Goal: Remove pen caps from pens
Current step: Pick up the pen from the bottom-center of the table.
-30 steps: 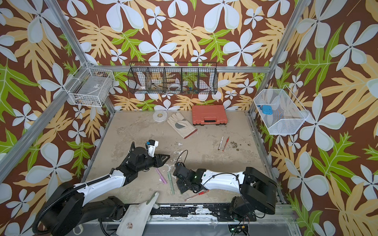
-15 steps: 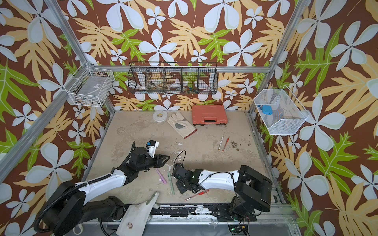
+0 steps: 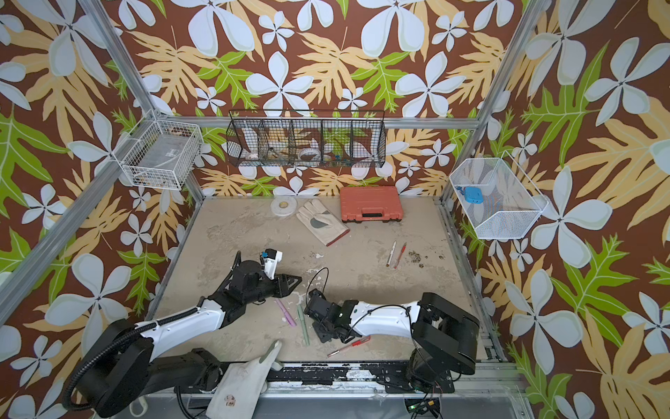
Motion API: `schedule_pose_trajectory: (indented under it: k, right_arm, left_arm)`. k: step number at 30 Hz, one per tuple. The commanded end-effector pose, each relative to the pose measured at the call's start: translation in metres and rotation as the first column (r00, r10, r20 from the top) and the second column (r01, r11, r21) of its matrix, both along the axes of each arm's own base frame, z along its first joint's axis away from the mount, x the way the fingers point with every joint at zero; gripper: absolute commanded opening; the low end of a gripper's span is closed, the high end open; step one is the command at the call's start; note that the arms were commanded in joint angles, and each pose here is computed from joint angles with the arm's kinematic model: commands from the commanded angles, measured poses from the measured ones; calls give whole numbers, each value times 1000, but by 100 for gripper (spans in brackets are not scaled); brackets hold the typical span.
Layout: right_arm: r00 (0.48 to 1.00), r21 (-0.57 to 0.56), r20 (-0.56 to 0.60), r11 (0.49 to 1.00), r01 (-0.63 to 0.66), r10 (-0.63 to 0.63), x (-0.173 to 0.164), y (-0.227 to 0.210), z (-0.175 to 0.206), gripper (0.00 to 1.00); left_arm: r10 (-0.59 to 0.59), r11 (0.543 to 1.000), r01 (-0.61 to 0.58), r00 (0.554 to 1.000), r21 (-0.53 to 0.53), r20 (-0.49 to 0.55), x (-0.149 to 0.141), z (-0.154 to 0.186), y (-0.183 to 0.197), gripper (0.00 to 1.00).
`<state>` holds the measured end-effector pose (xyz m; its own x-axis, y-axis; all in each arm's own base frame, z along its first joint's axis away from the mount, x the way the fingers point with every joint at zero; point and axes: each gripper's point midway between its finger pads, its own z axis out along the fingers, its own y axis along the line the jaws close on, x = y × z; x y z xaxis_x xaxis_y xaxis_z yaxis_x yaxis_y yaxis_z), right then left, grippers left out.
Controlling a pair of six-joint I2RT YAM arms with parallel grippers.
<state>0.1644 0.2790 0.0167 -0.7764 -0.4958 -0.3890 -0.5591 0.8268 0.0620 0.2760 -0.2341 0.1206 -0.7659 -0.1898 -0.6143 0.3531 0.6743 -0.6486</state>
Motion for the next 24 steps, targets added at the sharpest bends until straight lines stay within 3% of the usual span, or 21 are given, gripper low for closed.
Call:
schedule_pose_trajectory:
  k: [1, 7, 14, 20, 24]
  right_arm:
    - [999, -87, 35, 996, 28, -25, 5, -20, -6, 20]
    - [997, -48, 43, 997, 58, -56, 21, -24, 0, 10]
    - [973, 97, 168, 985, 141, -155, 77, -30, 61, 10]
    - [926, 310, 311, 944, 116, -216, 129, -32, 144, 10]
    - [897, 454, 387, 891, 17, -214, 146, -27, 191, 5]
  left_arm:
    - [5, 1000, -5, 1000, 8, 20, 2, 4, 1, 46]
    - [61, 998, -61, 997, 15, 48, 6, 9, 10, 48]
    - [133, 991, -130, 986, -39, 102, 16, 32, 16, 56]
    - [134, 980, -107, 979, -168, 157, 32, 92, -1, 56]
    - [164, 957, -93, 955, -275, 247, 36, 135, -1, 60]
